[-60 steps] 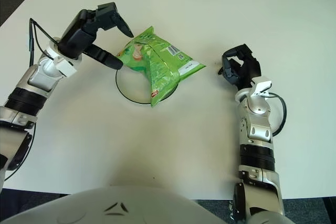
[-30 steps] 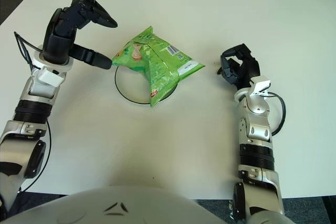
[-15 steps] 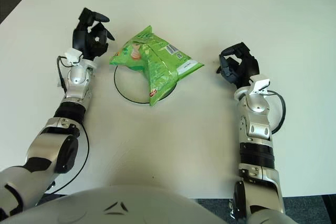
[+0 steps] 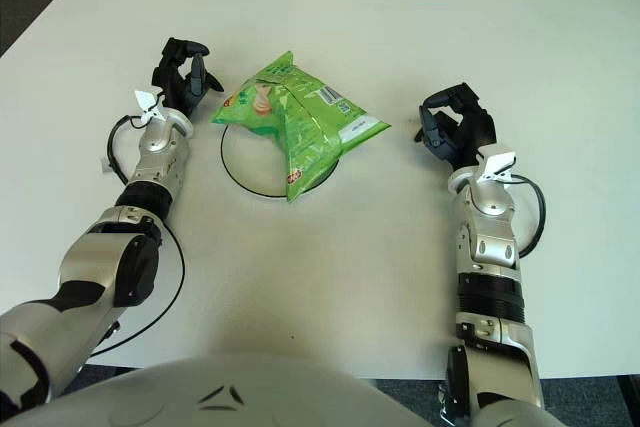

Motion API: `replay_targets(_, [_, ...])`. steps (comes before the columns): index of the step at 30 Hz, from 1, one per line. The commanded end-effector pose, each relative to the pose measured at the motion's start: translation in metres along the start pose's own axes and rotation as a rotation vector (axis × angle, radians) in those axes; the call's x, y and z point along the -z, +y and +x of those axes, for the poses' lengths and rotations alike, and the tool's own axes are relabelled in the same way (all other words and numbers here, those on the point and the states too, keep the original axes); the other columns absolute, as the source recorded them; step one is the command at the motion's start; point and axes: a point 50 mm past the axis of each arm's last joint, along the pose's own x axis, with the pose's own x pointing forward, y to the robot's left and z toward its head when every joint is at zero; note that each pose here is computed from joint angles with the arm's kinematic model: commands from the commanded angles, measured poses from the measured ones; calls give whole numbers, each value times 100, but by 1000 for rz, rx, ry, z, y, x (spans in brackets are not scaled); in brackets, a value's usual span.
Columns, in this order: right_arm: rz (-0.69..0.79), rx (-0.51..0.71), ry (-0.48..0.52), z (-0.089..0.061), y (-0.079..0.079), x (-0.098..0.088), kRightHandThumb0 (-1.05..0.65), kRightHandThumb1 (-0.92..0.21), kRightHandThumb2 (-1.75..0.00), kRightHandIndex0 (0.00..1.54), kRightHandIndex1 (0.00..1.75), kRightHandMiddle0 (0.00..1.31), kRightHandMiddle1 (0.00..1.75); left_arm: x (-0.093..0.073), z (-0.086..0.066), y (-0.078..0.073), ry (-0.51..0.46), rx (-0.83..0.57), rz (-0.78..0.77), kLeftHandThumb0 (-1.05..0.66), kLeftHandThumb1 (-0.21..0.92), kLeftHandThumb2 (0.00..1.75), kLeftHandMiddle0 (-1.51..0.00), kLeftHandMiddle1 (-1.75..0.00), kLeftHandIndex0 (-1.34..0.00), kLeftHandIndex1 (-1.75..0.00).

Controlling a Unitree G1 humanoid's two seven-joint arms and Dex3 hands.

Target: Put the snack into the plate.

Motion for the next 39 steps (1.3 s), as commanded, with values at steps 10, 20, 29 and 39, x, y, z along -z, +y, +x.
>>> replay_targets(10, [-13,8,216,-23,-2,45,-37,-85,-47,76,157,40,158,34,-26,7,130,-45,-16,-36,84,61,-84,-175,-26,-175])
replay_targets(20, [-16,6,216,-23,-1,45,-37,-85,-47,76,157,40,158,34,-25,9,143,-36,-12,-36,84,61,-83,-175,-26,-175])
replay_targets(29, [-14,8,215,-23,-1,45,-37,-87,-43,76,156,41,156,34,-29,15,151,23,6,-36,83,63,-82,-175,-26,-175])
replay_targets(39, [-6,7,209,-24,0,42,-36,-88,-41,76,155,41,155,26,-57,21,48,102,52,-36,81,66,-82,-175,-27,-175])
